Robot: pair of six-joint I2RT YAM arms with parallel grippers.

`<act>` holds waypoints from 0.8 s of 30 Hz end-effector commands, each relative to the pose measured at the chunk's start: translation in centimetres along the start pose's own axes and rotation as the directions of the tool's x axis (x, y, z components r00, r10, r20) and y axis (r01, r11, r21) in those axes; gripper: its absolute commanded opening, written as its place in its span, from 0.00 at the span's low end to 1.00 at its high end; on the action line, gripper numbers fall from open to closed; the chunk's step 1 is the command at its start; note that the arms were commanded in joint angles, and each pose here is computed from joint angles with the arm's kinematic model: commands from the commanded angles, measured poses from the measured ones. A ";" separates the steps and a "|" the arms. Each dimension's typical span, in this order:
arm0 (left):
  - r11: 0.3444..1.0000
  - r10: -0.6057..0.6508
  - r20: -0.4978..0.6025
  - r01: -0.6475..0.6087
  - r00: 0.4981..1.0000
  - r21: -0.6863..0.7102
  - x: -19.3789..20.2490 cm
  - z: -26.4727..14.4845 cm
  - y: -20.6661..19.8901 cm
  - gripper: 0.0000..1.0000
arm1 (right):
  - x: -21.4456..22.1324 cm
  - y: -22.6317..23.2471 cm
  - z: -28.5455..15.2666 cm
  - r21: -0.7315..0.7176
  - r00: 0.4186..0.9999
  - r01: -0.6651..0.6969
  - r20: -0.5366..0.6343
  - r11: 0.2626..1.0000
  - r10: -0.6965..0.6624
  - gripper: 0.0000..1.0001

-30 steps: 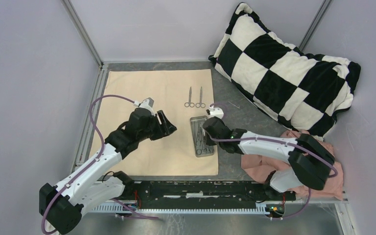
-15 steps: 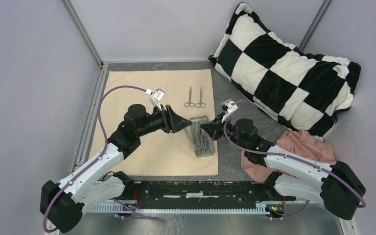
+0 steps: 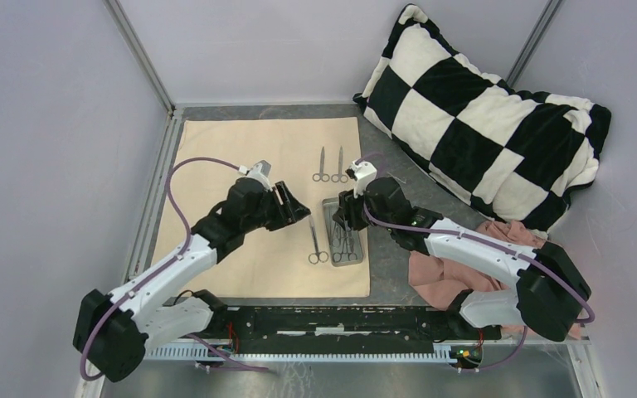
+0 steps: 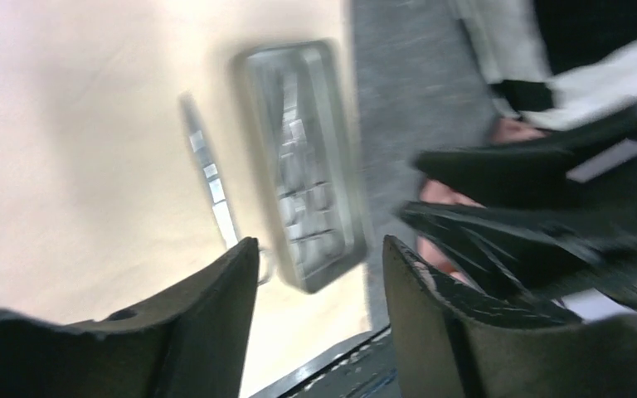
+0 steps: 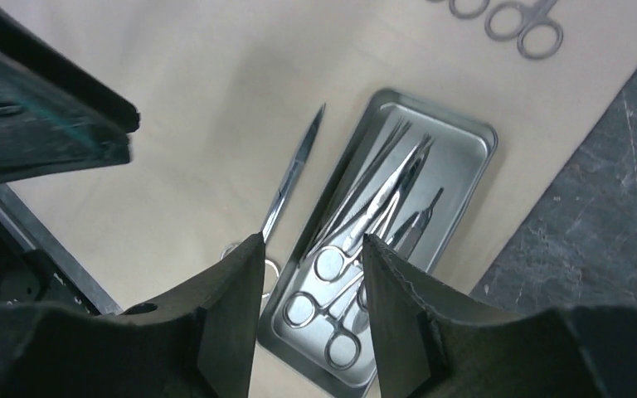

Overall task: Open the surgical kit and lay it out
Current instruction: Pick up the medical item from the surgical kit.

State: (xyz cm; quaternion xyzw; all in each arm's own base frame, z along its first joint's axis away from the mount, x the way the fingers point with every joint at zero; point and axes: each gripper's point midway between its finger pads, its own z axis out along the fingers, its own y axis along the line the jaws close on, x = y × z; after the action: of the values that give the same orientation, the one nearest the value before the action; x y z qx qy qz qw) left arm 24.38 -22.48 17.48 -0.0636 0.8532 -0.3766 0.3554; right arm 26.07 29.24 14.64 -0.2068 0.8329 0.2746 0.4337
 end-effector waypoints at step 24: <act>0.692 -0.152 -0.221 -0.056 0.963 -0.720 7.0 9.2 6.6 0.45 | 0.0 -6.2 -6.9 0.176 0.984 0.032 0.164 0.984 -0.062 0.62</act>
State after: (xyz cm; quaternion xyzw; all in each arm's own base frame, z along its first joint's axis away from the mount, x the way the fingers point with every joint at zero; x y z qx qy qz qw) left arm 25.33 -25.84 4.41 -0.1342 0.9770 -0.0457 0.1592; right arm 25.25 20.97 15.01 -0.1622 0.8255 0.2112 0.4976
